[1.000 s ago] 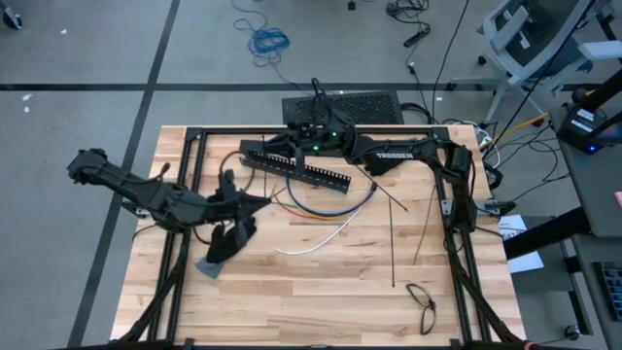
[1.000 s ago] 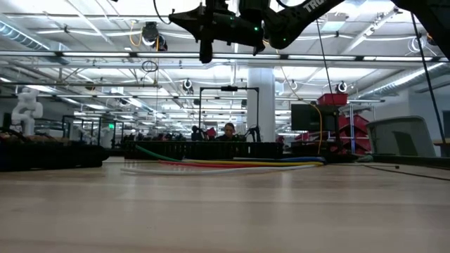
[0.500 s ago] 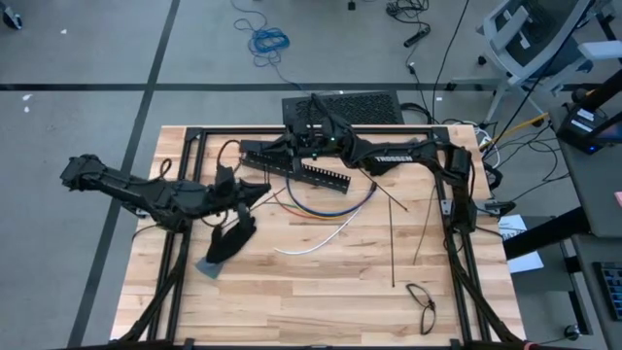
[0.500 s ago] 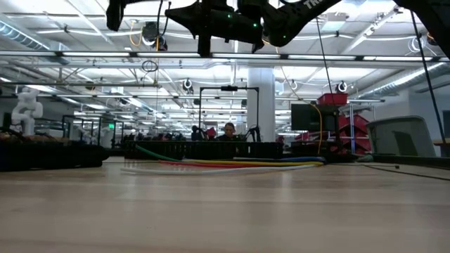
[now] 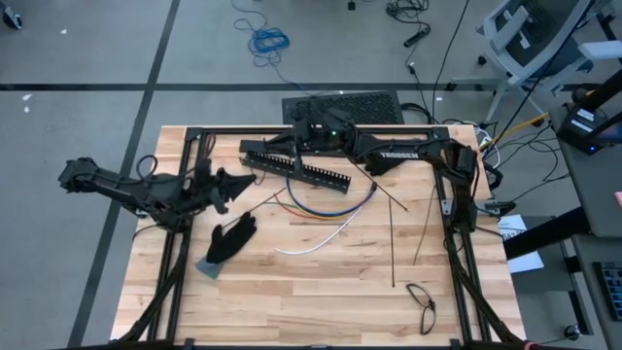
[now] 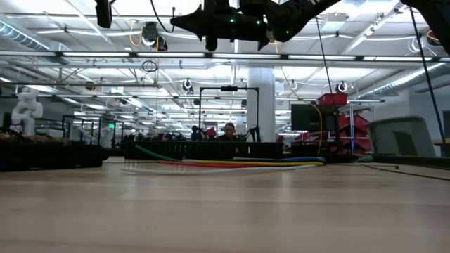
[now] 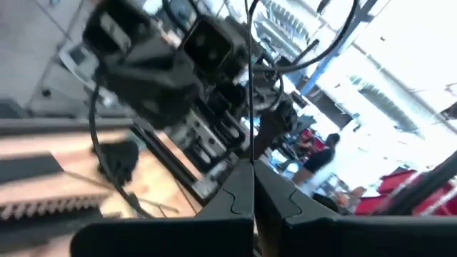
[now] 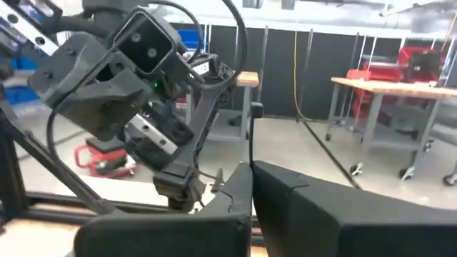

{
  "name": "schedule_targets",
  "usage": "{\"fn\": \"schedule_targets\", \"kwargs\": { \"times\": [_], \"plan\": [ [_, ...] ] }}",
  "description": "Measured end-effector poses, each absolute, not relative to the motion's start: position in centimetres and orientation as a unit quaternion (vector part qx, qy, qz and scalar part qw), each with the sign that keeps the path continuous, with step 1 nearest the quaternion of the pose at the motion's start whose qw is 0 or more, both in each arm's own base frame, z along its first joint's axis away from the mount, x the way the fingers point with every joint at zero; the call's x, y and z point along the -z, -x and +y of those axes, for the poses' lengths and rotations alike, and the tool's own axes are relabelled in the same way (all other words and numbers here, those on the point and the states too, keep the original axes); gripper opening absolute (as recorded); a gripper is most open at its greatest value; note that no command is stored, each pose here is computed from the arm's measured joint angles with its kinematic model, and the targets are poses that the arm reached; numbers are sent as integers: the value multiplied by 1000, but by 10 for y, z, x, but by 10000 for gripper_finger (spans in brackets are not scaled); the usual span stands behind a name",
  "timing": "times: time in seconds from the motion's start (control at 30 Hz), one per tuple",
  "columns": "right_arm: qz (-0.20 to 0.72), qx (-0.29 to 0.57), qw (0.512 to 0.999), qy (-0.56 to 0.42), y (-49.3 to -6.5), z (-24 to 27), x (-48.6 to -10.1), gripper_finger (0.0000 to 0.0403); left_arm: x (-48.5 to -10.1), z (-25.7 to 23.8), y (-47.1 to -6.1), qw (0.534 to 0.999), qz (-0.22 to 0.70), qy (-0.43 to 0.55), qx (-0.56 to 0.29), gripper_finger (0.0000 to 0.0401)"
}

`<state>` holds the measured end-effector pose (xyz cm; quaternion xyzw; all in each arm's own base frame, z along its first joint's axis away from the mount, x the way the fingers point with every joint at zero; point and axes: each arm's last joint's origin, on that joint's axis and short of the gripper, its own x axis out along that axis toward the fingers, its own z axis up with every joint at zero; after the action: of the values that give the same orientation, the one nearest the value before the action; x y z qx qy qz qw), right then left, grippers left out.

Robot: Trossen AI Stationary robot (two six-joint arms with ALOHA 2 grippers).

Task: Ziptie cables
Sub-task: Prepare the zip tie

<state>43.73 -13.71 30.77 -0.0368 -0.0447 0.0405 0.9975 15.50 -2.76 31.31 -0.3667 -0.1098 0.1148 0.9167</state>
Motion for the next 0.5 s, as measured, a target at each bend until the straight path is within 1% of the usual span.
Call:
{"fn": "schedule_targets", "kwargs": {
  "times": [0.13, 0.3, 0.5],
  "plan": [
    [-28, -20, 998, 58, -439, -135, -304, 0, -310, -26, -159, 892, -102, 431, -90, 0],
    [-28, -16, 997, 70, -439, -134, -304, 0, -309, -20, -163, 837, -101, 534, -60, 0],
    [-24, -8, 995, 101, -441, -135, -313, 0, -307, -14, -167, 792, -103, 598, -61, 0]
  ]
}}
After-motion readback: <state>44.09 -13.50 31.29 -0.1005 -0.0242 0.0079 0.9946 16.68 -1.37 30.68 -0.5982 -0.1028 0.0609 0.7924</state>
